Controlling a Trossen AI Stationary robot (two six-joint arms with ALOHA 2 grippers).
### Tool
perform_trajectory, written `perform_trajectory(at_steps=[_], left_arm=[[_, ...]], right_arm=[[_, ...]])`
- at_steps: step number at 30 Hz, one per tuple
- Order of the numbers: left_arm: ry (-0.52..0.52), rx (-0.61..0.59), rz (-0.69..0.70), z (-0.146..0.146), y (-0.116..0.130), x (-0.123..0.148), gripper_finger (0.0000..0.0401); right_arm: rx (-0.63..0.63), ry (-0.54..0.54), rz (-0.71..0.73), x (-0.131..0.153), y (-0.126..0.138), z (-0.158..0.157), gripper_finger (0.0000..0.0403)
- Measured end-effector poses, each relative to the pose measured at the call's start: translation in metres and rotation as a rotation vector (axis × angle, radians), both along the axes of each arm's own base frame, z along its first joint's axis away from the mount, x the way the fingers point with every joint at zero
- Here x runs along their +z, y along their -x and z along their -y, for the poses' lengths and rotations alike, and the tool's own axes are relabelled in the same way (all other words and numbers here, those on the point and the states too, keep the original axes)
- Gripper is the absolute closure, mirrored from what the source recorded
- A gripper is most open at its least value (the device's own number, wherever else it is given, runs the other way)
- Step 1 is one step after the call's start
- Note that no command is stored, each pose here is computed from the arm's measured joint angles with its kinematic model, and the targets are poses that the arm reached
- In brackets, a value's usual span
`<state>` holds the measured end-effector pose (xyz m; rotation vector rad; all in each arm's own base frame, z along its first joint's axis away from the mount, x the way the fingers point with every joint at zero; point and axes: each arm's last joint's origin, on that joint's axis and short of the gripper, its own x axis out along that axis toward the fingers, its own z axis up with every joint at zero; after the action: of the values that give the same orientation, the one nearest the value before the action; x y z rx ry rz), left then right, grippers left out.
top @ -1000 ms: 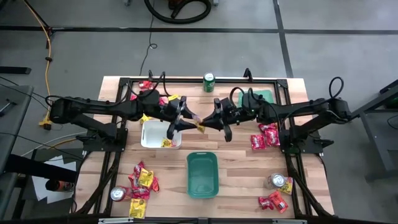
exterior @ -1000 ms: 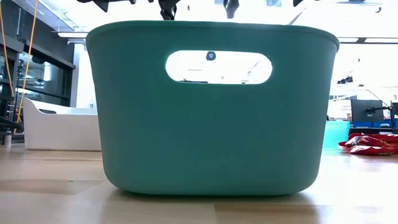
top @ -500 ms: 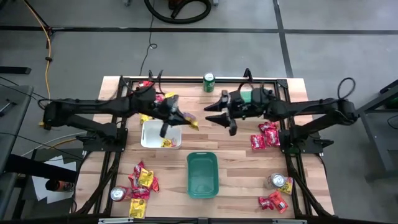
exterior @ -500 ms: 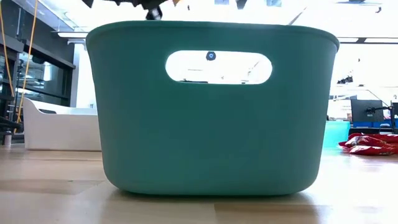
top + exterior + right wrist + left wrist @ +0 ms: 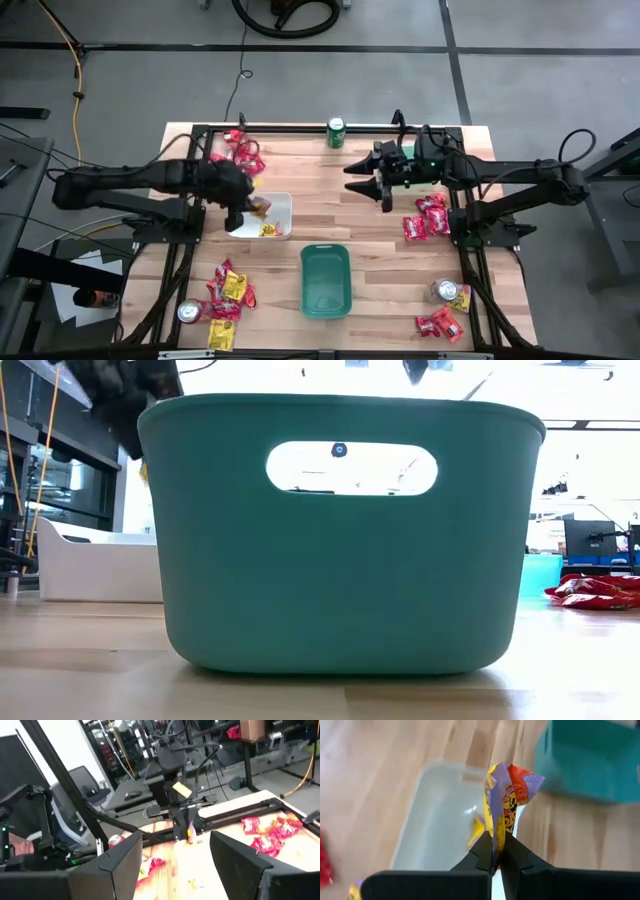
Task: Sort candy
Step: Put the yellow candy pack into the white bin
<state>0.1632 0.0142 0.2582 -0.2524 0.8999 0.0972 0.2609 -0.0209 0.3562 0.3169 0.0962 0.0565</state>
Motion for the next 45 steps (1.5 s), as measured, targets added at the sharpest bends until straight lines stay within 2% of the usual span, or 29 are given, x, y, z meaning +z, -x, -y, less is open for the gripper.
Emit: perform_trajectory(at_steps=[5, 10, 15, 18, 21, 24, 28, 30, 36, 39, 42, 45], left_arm=[[-0.05, 0.058, -0.11, 0.002, -0.003, -0.024, 0.0383], [-0.078, 0.098, -0.154, 0.0, -0.008, -0.031, 0.0331], [0.037, 0.12, -0.233, 0.003, -0.003, -0.035, 0.0253], [0.076, 0.13, -0.262, 0.003, -0.001, -0.022, 0.0211], [0.009, 0.19, -0.233, -0.003, -0.002, 0.003, 0.0184], [-0.047, 0.32, -0.209, -0.018, -0.004, 0.029, 0.0174], [-0.052, 0.453, -0.328, -0.053, -0.005, 0.036, 0.0172], [-0.031, 0.502, -0.414, -0.074, -0.006, 0.026, 0.0172], [0.126, 0.631, -0.69, -0.122, -0.004, -0.014, 0.0172], [0.192, 0.629, -0.722, -0.134, -0.005, -0.026, 0.0172], [0.28, 0.575, -0.677, -0.14, -0.009, -0.032, 0.0172], [0.288, 0.591, -0.666, -0.142, -0.009, -0.038, 0.0172]], right_arm=[[0.0, -0.006, -0.033, -0.003, 0.0, 0.0, 0.0174], [-0.003, -0.035, -0.035, -0.003, 0.001, 0.0, 0.0174], [0.0, -0.037, -0.034, -0.003, 0.001, 0.0, 0.0174], [0.001, -0.031, -0.032, -0.003, 0.001, 0.0, 0.0174], [-0.007, -0.029, -0.029, -0.003, 0.001, 0.001, 0.0174], [-0.011, -0.029, -0.029, -0.003, 0.001, 0.002, 0.0174], [-0.018, -0.015, -0.028, -0.003, 0.001, 0.004, 0.0174], [-0.022, -0.011, -0.028, -0.003, 0.001, 0.005, 0.0174], [-0.022, -0.013, -0.029, -0.003, 0.001, 0.005, 0.0174], [-0.022, -0.016, -0.029, -0.003, 0.001, 0.005, 0.0174], [-0.026, -0.054, -0.031, -0.003, 0.001, 0.005, 0.0174], [-0.026, -0.056, -0.032, -0.003, 0.001, 0.005, 0.0174]])
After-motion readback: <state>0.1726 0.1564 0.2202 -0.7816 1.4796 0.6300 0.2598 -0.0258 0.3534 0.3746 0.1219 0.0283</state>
